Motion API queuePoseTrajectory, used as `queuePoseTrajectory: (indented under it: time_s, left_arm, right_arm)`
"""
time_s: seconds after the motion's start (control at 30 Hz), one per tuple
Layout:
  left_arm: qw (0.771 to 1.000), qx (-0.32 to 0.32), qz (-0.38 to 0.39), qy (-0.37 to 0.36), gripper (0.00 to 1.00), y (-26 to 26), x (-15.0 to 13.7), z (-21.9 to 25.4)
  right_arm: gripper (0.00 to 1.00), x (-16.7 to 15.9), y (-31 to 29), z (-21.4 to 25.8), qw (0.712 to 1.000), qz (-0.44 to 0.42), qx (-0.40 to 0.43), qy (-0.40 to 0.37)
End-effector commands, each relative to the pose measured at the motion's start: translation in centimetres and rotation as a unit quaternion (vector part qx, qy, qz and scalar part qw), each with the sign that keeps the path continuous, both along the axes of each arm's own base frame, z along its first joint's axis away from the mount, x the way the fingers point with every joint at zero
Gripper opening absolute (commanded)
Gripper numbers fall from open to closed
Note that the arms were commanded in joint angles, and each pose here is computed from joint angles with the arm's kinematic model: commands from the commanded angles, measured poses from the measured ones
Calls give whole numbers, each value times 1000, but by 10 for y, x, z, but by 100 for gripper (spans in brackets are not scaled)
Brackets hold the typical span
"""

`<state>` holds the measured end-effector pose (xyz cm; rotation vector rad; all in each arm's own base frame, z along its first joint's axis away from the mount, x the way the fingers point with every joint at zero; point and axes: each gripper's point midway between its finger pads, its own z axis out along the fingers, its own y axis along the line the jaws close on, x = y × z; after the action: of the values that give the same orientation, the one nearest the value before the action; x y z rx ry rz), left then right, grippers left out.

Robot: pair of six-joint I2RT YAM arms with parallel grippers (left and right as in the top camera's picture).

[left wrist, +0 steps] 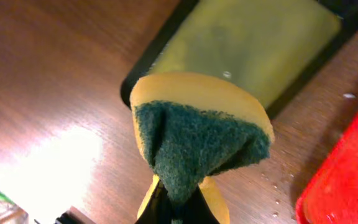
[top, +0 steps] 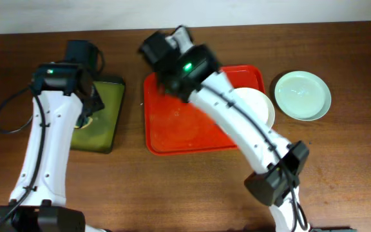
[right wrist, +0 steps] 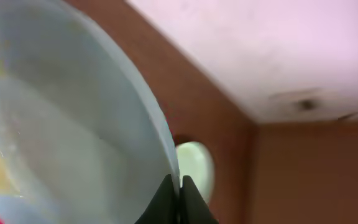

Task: Clean dirty plates on tray and stack at the side
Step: 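Lift the light blue plate and stack it on the pale green plate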

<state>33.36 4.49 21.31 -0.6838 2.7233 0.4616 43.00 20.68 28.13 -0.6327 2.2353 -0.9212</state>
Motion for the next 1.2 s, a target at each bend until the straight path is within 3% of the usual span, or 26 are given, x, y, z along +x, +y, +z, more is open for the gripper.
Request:
queuePoseTrajectory:
  time_s: [0.0, 0.23, 0.37, 0.43, 0.47, 0.57, 0.63, 0.87, 1.03, 1.17]
  left_arm:
    - [1000, -8, 19, -3, 0, 10, -3, 1]
    - [1000, -19, 20, -1, 0, 8, -4, 0]
    - [1000, -19, 20, -1, 0, 8, -4, -1]
    - [1000, -19, 20, -1, 0, 8, -4, -1]
    - [1000, -19, 20, -1, 0, 8, -4, -1]
    - [1000, -17, 20, 1, 0, 8, -4, -1]
    - [1000, -17, 20, 3, 0, 8, -5, -1]
    - [1000, -19, 20, 2, 0, 8, -5, -1]
    - [1000, -20, 20, 1, 0, 8, -4, -1]
    - [1000, -23, 19, 0, 0, 7, -4, -1]
  right_arm:
    - [4, -13, 6, 46, 988, 21, -142, -61]
    - [4, -36, 32, 82, 965, 30, -230, -126]
    - [4, -39, 36, 83, 964, 35, -231, -130]
    - [4, -36, 41, 68, 976, 45, -179, -114]
    - [4, -32, 46, 48, 988, 54, -114, -88]
    - [4, -6, 40, -41, 990, 71, 82, 90]
    - [4, 4, 6, -77, 958, 34, 208, 193]
    - [4, 36, -150, -89, 877, -132, 403, 224]
    - [4, 21, -285, -105, 835, -271, 438, 194]
    - [4, 7, -360, -120, 810, -339, 453, 156]
